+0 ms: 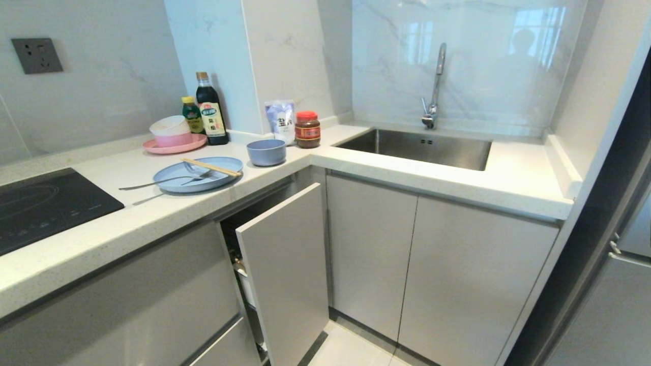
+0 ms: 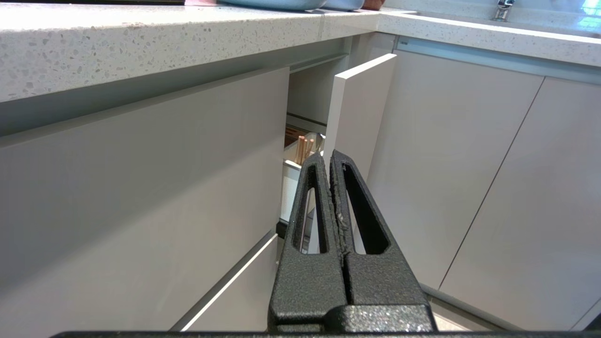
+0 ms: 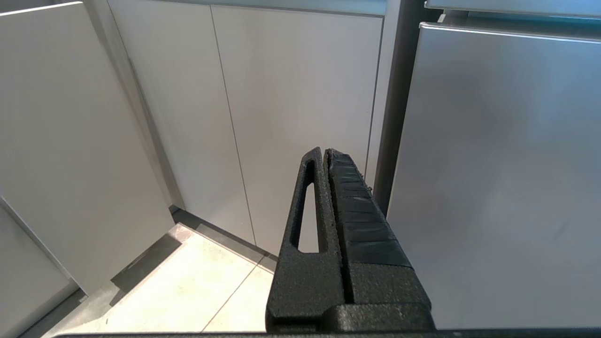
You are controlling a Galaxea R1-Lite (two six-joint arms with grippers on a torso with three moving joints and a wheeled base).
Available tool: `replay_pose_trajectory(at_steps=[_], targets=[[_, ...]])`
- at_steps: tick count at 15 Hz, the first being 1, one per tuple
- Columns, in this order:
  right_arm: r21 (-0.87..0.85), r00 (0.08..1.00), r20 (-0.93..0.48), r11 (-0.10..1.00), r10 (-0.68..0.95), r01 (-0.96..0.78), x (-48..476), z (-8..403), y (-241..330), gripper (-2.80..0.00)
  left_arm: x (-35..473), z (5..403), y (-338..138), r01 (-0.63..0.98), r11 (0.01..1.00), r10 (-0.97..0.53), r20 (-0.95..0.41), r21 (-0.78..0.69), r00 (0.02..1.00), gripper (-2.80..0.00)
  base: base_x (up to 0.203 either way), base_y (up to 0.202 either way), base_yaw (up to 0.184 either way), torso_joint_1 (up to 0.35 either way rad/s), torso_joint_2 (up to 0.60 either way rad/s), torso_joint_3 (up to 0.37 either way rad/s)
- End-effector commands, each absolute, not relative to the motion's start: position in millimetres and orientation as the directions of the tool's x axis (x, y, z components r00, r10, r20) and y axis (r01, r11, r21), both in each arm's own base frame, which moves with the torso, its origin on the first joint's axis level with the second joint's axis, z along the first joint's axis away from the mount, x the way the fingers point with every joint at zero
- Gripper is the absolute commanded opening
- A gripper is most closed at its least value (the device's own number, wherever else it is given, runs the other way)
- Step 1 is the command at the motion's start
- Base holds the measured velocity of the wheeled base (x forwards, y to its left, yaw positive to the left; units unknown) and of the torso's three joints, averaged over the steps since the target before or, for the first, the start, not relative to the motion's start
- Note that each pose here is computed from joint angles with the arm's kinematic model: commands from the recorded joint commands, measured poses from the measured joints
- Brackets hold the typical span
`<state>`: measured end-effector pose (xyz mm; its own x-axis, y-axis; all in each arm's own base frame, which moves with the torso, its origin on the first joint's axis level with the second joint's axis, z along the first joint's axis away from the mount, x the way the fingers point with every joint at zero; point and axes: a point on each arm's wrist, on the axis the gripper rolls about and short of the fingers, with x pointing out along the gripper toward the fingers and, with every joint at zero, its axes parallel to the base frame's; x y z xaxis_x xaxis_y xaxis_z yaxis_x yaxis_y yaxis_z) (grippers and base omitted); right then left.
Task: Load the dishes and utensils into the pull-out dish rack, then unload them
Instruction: Open the cupboard
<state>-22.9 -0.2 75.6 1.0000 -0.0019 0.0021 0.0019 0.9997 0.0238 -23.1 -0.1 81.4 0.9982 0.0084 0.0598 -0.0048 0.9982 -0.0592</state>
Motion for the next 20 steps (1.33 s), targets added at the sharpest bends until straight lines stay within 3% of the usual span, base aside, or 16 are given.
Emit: replay_pose_trajectory(at_steps=[1,15,20], targets=[[0.023,1.0,0.005,1.0,-0.002,0.001,-23.0,75.1,-0.2,-2.8,-21.1,74.3,-0.1,-0.007,0.998,0.009,0.035,-0.06,0.999,-2.8,0.0,0.0,0.0,0.0,0.0,0.0],[0.023,1.0,0.005,1.0,-0.002,0.001,-23.0,75.2,-0.2,-2.8,-21.8,78.5,0.0,-0.008,0.999,0.011,0.06,-0.048,0.998,-2.8,0.0,0.0,0.0,0.0,0.0,0.0],[0.024,1.0,0.005,1.0,-0.002,0.001,-23.0,75.1,-0.2,-2.8,-67.1,177.9,-0.4,0.005,0.999,0.007,0.265,-0.045,0.964,-2.8,0.0,0.0,0.0,0.0,0.0,0.0]])
